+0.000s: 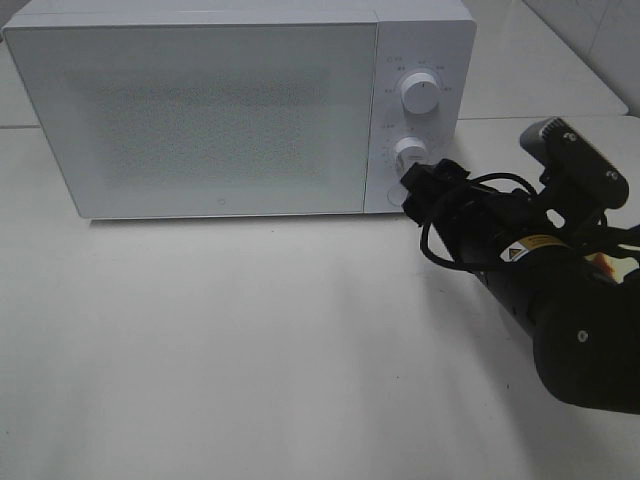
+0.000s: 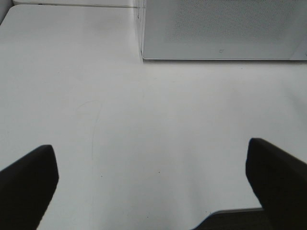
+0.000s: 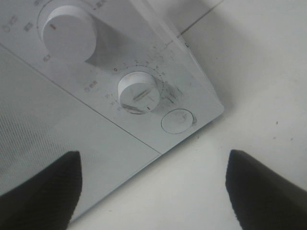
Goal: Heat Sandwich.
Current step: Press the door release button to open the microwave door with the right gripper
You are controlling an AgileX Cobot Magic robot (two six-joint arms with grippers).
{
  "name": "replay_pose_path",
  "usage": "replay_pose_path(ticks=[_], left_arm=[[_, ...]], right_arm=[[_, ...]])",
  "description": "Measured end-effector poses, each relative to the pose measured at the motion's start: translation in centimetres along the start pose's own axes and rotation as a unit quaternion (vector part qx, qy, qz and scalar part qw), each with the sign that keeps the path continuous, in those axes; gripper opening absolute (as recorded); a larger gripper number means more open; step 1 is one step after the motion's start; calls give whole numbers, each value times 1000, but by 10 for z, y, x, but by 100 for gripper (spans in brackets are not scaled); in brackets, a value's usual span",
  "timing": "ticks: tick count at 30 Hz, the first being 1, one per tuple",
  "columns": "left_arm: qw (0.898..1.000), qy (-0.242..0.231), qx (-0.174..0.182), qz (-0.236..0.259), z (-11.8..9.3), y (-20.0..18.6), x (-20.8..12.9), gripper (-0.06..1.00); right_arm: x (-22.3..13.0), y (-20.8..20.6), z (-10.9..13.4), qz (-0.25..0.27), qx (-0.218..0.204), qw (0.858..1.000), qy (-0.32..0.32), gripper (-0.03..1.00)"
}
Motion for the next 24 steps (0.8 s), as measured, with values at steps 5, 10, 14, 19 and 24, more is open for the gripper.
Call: replay_pose_path(ticks=[5,10,14,19,24], left_arm=[[1000,0,0,0,0,0,0,99],[1000,0,0,0,0,0,0,99],[1000,0,0,0,0,0,0,99],[1000,0,0,0,0,0,0,99],[1000,0,0,0,0,0,0,99]], right_arm=[[0,0,0,0,0,983,181,73],[-1,0,-1,2,-3,967,254,66],[-10,0,-8,20,-34,933,359,43],[-13,-1,-10,25,-46,922,384,14],[-17,-1,-13,32,-58,920,385,1]])
Point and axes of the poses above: a point on each arm's last joint axis where the gripper is mounted, y pointing out along that axis toward the gripper, z along the wrist's bending axis when the last joint is at zero, x = y × z, the point moved 7 cm from there along y, pointing out along that axis toward the gripper, and after that the axes turned 13 degrees about y, right-handed, at the moved point
